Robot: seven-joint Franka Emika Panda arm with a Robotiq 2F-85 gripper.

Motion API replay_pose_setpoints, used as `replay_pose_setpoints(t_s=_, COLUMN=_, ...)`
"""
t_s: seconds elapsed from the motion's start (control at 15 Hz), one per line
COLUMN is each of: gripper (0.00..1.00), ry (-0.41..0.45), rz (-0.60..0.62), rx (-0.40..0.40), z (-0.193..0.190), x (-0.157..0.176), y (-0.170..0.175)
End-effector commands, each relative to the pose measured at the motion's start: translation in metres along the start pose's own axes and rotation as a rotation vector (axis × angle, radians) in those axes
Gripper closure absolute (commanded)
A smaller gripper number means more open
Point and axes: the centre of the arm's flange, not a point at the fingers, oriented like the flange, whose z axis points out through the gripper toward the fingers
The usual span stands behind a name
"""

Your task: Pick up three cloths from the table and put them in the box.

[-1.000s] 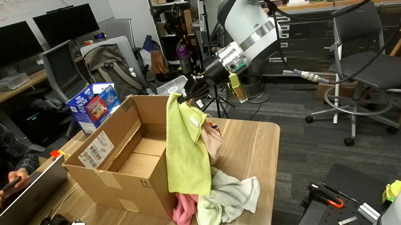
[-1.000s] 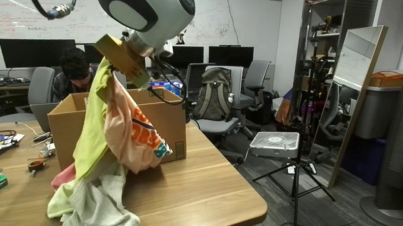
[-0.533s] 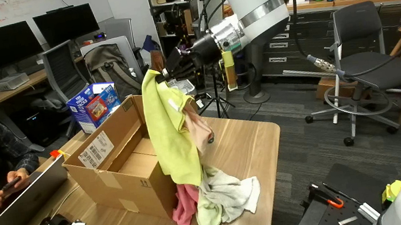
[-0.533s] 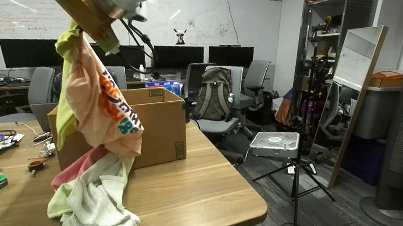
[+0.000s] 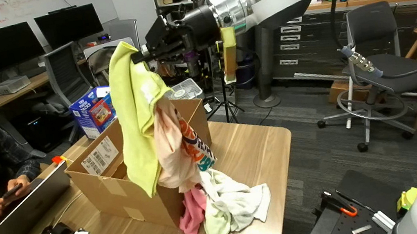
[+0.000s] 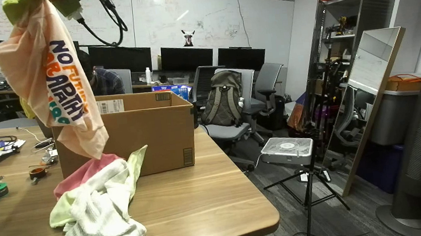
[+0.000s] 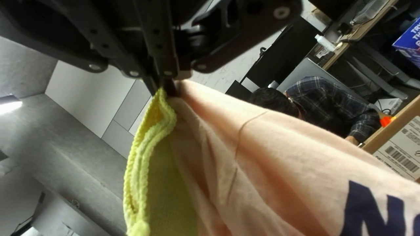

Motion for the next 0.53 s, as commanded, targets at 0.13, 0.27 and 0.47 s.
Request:
replay_pose_setpoints(t_s=0.13, gripper=0.99, ry=0.152, rz=0.001, rx=-0.061, z=0.035, x=0.005, y=-0.027)
replay_pose_setpoints(t_s=0.27, gripper=0.99, ry=0.213, rz=0.022, rx=-0.107, z=0.047, x=0.008, y=-0.029)
replay_pose_setpoints(t_s=0.47, gripper=0.99, ry=0.279, rz=0.061, rx=-0.153, z=0.057, x=0.014, y=-0.034)
